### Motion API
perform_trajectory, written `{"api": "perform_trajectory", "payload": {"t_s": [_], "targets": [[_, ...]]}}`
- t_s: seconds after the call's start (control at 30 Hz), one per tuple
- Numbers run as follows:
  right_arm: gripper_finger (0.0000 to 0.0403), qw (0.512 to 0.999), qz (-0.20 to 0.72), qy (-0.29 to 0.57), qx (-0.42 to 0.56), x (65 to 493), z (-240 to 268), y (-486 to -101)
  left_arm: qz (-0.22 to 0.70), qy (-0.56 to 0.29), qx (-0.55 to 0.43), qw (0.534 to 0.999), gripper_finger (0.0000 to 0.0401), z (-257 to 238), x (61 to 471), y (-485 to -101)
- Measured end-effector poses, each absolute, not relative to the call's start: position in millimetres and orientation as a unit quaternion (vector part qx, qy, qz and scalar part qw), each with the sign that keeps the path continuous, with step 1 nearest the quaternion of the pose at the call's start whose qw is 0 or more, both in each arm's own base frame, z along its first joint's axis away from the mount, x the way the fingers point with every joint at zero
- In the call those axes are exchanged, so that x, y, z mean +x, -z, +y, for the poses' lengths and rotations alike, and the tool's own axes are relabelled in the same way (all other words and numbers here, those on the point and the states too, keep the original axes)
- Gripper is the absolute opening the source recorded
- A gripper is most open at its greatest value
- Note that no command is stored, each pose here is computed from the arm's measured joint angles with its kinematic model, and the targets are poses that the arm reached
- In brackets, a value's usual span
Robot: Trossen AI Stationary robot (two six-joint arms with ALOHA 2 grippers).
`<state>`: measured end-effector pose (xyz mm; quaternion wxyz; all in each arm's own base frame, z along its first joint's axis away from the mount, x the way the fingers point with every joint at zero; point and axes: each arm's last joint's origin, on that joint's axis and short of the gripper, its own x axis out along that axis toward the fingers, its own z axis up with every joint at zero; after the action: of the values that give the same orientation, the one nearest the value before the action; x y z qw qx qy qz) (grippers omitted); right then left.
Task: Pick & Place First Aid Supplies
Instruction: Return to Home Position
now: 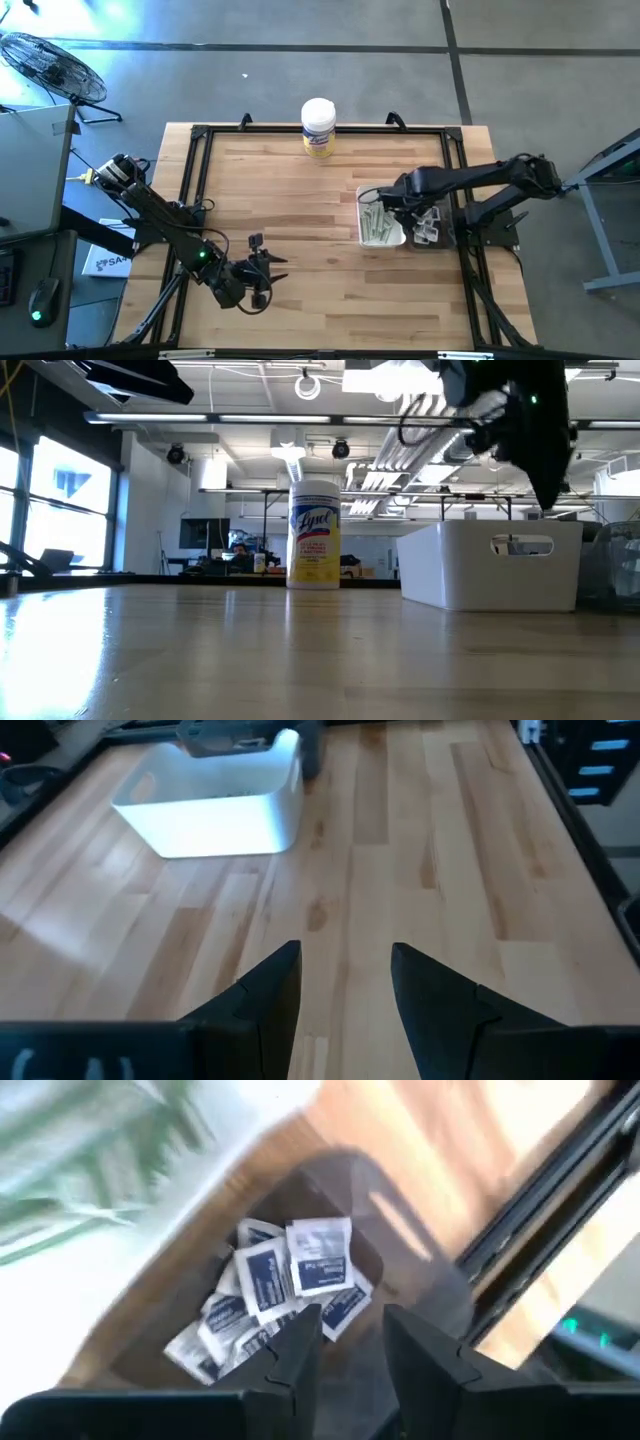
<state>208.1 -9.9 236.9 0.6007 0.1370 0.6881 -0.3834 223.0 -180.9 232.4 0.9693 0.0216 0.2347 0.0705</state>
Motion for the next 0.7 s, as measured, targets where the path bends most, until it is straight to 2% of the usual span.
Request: {"api": "perform_trajectory", "payload": {"t_s": [0.23, 0.37, 0.7], "targets": [[0.0092, 0.696, 0.647, 0.307, 0.054, 228, 4, -300, 0.255, -0.030, 0.010, 0.966, 0.0154, -183, 223, -231], [0.0090, 0.739, 0.617, 0.268, 0.040, 234, 9, -328, 0.273, 0.005, 0.000, 0.962, 0.0154, -185, 222, -230], [0.0090, 0.791, 0.557, 0.243, 0.067, 237, 11, -372, 0.300, 0.063, -0.016, 0.952, 0.0154, -189, 221, -229]]}}
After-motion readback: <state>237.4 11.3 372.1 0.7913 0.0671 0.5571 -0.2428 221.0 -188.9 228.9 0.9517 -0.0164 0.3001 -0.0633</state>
